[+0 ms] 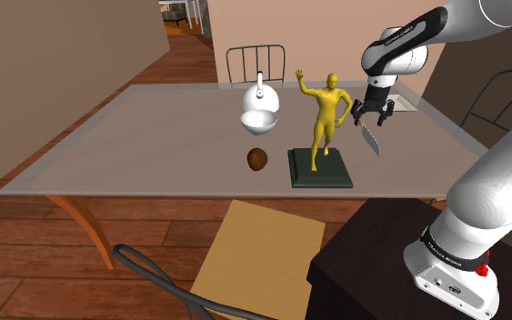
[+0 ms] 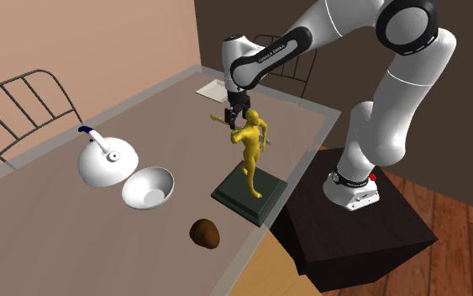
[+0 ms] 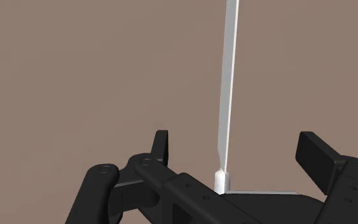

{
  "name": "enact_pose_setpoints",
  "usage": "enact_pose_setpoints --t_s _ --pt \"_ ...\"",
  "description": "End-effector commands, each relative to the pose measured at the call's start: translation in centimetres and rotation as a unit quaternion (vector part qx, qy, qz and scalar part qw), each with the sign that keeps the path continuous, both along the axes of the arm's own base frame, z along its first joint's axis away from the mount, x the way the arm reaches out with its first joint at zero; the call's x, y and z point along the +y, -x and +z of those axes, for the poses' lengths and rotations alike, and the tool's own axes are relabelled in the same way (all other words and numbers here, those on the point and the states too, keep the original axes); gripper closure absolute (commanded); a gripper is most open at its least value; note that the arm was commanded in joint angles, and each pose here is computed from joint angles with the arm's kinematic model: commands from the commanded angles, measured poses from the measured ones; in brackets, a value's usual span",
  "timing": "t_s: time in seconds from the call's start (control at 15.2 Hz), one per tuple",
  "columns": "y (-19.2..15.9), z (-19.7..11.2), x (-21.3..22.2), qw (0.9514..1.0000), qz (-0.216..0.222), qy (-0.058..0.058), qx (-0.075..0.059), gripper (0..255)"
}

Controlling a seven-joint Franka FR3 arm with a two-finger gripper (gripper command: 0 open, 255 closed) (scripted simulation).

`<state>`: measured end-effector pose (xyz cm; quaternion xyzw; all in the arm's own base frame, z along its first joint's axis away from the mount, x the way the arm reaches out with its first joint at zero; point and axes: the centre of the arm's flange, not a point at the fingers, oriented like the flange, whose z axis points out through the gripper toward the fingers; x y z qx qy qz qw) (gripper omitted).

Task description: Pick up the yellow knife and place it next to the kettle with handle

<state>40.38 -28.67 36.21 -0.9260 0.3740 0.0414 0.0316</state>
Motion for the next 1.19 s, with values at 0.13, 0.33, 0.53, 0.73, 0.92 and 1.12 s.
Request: enact_pose_setpoints --t_s 0.13,0.33,0.53,0.73,0.92,1.12 --pt "0.0 -2.1 0.0 1.0000 -0.002 0.001 0.000 0" --pt "0.1 -3.4 0.1 1.0000 -0.002 0.001 0.000 0" --pt "0.1 -3.4 0.1 1.0000 -0.002 0.001 0.000 0" --pt "0.1 -3.4 0.1 1.0000 -0.002 0.001 0.000 0" --pt "0.1 -3.4 0.1 1.0000 -0.002 0.001 0.000 255" --pt "0.1 -3.4 0.1 1.0000 -0.002 0.001 0.000 255"
